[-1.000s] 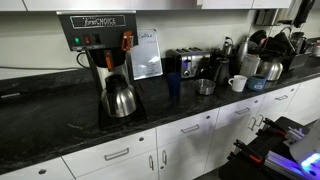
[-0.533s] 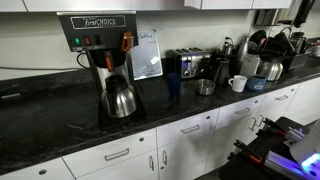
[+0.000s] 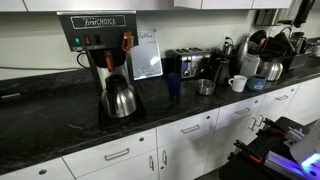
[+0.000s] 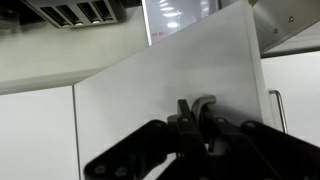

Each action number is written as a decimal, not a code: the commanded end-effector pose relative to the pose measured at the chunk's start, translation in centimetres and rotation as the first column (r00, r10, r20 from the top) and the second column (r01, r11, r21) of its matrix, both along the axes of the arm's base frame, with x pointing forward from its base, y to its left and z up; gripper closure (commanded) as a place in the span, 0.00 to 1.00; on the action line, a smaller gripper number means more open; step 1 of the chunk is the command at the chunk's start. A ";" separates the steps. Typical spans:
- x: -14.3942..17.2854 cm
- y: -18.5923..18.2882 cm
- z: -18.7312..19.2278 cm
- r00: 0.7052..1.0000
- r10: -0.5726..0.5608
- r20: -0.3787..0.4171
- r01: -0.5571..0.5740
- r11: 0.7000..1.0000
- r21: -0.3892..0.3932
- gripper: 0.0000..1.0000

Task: Close the cupboard

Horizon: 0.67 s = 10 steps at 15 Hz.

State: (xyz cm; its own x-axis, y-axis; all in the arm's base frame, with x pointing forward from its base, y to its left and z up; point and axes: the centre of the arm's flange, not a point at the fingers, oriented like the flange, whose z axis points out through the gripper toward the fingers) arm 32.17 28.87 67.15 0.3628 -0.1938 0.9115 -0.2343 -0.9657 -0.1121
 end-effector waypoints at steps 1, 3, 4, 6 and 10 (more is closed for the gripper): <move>4.5 2.4 0.3 0.997 0.076 0.013 -0.076 0.996 0.042 0.96; 5.4 3.1 0.4 0.998 0.058 0.012 -0.058 0.998 0.036 0.96; 5.7 3.4 0.3 0.999 0.051 0.011 -0.051 0.998 0.032 0.96; 2.3 2.4 0.0 0.998 -0.059 0.007 0.059 0.998 -0.016 0.85; 2.8 2.8 0.0 0.998 -0.070 0.005 0.070 0.997 -0.016 0.85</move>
